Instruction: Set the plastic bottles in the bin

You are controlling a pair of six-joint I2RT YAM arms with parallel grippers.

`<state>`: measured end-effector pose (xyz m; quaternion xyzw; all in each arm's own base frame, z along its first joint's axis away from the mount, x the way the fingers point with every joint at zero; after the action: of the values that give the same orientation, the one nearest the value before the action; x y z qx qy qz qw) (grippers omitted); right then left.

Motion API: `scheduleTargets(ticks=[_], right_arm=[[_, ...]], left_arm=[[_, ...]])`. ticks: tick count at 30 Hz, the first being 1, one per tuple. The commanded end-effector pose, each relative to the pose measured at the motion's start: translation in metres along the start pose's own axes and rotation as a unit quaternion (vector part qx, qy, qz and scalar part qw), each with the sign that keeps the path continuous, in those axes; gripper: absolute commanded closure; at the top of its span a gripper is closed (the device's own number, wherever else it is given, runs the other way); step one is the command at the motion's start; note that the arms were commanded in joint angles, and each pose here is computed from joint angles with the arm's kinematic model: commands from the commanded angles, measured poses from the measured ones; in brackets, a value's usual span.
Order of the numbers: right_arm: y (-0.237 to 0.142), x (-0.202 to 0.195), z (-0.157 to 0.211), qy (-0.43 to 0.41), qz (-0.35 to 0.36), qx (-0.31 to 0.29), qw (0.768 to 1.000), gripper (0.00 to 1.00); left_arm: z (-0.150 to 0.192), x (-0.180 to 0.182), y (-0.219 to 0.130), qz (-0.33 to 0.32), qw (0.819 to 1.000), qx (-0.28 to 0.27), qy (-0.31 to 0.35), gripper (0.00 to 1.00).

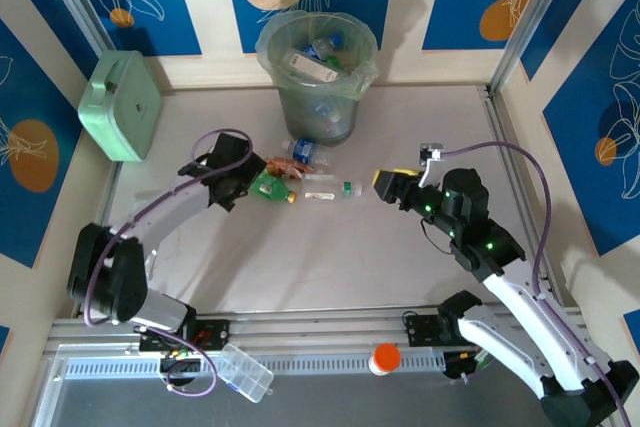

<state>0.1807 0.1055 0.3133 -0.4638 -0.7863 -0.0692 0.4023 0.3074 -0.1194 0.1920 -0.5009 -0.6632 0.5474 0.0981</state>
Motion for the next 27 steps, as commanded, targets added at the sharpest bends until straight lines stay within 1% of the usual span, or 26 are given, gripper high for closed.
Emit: scheduleTargets(ticks=[1,7,10,17,19,23,27], right_arm=[[-0.008,-0.002,0.002,0.013,-0.018,0.002,1.0,0.39],[-0.016,-0.004,0.003,0.009,-0.029,-0.004,1.0,0.39],[-0.016,-0.006,0.006,0.003,-0.033,-0.005,0.999,0.38],[-0.018,-0.006,0.005,0.002,-0.033,-0.007,0.999,0.37],[-0.018,-0.006,0.005,0.002,-0.031,-0.008,0.999,0.37],[-0.018,-0.007,0.005,0.001,-0.029,-0.01,1.0,0.37],[-0.018,-0.008,0.005,0.001,-0.026,-0.011,1.0,0.37]], left_arm=[[-0.005,-0.007,0.014,-0.003,1.0,0.006,-0.028,0.01],[-0.003,-0.006,0.044,-0.032,0.999,0.003,-0.038,0.01],[-0.003,-0.01,0.059,-0.028,0.999,0.002,-0.026,0.01],[0.005,0.003,0.083,-0.07,0.997,0.013,-0.014,0.01],[0.006,0.005,0.086,-0.072,0.997,0.011,-0.013,0.04],[0.006,0.013,0.086,-0.091,0.996,0.018,-0.011,0.17],[0.007,0.016,0.081,-0.092,0.996,0.021,-0.007,0.28]])
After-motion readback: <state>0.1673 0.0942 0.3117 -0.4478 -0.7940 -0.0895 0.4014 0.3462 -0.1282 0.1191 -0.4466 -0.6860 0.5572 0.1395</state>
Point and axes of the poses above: each hand's point on the last joint's axis, 136 mm out from that joint toward the fingers, its own y axis out along the fingers, its own x axis along the line the jaws close on, z = x × y, the point moved 9 cm from there along -y, back along the fingers, and after that the axes turned 12 degrees about y, right-handed, at the moved point
